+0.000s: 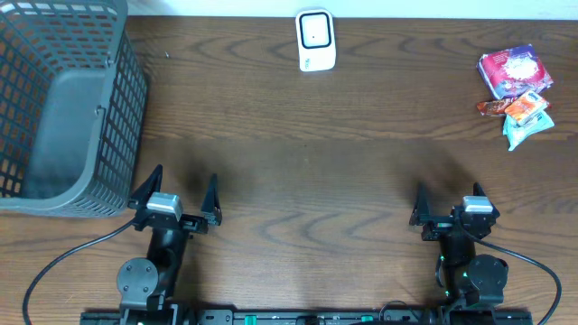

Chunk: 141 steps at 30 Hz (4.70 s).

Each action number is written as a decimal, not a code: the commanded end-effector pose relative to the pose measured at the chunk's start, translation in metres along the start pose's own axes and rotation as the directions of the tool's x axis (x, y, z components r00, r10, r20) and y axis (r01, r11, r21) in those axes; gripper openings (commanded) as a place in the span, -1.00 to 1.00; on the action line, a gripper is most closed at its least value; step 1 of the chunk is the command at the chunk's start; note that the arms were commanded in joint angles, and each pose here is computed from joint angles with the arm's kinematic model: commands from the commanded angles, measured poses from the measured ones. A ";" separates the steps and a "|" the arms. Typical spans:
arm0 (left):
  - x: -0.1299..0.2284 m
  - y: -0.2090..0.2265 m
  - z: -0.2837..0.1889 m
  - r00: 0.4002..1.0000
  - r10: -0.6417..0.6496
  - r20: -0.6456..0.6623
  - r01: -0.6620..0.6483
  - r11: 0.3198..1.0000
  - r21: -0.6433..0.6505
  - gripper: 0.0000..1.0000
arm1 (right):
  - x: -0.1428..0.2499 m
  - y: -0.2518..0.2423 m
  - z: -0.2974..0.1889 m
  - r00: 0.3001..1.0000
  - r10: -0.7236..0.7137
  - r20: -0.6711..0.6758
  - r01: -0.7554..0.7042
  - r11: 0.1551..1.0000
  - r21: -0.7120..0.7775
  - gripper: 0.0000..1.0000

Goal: Scan the item barcode

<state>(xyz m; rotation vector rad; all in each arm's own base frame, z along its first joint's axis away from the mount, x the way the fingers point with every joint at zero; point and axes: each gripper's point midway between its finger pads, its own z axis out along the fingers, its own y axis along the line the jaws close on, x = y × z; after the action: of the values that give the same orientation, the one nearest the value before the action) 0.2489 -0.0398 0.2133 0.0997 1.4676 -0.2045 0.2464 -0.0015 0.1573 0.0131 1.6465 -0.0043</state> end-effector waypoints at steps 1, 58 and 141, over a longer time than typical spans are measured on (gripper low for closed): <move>0.013 0.006 -0.003 1.000 0.011 -0.005 -0.011 1.000 -0.018 0.96 | 0.001 0.004 0.000 1.000 -0.004 0.001 0.004 1.000 -0.016 0.99; 0.072 0.031 -0.018 0.970 -0.009 -0.243 -0.027 0.989 -0.145 0.96 | 0.001 0.004 0.000 1.000 -0.004 0.001 0.004 1.000 -0.016 0.98; 0.073 0.024 -0.017 0.968 0.035 -0.250 -0.064 0.992 -0.109 0.96 | 0.001 0.004 0.000 1.000 -0.004 0.001 0.004 1.000 -0.016 0.98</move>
<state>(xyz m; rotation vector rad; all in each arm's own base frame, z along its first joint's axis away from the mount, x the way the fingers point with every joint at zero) 0.2448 -0.0154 0.1523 0.0470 1.6736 -0.0601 0.2464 -0.0015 0.1575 0.0134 1.6457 -0.0040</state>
